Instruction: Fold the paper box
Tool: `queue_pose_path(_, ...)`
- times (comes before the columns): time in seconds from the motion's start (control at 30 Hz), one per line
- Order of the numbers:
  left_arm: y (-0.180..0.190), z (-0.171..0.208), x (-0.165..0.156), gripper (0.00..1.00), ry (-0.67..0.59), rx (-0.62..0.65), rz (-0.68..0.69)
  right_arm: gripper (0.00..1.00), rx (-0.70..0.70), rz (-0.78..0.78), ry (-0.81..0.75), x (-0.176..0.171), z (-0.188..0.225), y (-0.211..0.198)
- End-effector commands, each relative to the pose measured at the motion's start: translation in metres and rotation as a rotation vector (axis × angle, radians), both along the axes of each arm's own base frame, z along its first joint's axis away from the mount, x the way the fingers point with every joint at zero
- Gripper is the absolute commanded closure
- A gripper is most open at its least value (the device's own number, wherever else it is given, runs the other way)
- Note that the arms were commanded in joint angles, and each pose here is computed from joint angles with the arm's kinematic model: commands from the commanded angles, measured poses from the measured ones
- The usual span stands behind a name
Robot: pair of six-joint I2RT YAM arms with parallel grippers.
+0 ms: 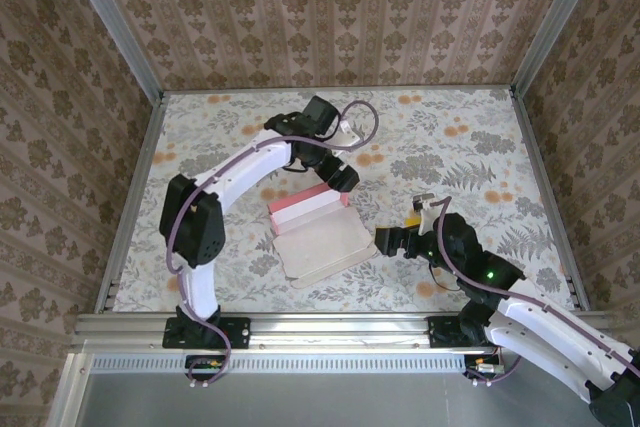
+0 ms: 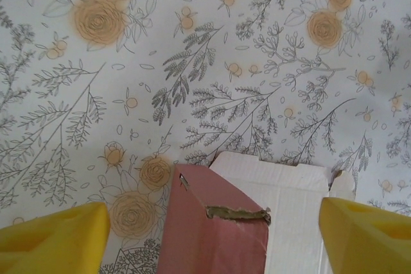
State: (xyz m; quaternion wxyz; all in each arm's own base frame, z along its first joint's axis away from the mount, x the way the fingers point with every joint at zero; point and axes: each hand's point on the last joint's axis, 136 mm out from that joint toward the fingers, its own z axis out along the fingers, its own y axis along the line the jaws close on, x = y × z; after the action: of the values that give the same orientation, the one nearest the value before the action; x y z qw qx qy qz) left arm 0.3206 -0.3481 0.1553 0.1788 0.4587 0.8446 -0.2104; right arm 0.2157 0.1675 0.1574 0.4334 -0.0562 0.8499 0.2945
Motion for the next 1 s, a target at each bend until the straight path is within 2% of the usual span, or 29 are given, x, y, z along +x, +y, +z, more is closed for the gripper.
queue_pose_path(0.0, -0.001, -0.002, -0.013, 0.21, 0.063, 0.038, -0.066, 0.02, -0.014, 0.008, 0.033, -0.004, -0.009, -0.002)
queue_pose_path(0.23, -0.006, -0.017, -0.019, 0.27, 0.106, 0.076, -0.101, 0.02, -0.010, 0.004, 0.039, -0.003, -0.011, -0.003)
queue_pose_path(0.4, -0.009, -0.021, -0.018, 0.46, 0.128, 0.089, -0.105, 0.02, -0.007, 0.001, 0.044, -0.003, -0.012, -0.004)
queue_pose_path(0.47, -0.010, -0.021, -0.018, 0.51, 0.131, 0.089, -0.106, 0.02, -0.008, -0.003, 0.048, -0.002, -0.014, -0.005)
queue_pose_path(0.97, -0.002, -0.023, -0.015, 0.69, 0.145, 0.100, -0.075, 0.02, 0.016, -0.032, 0.094, 0.001, -0.024, -0.005)
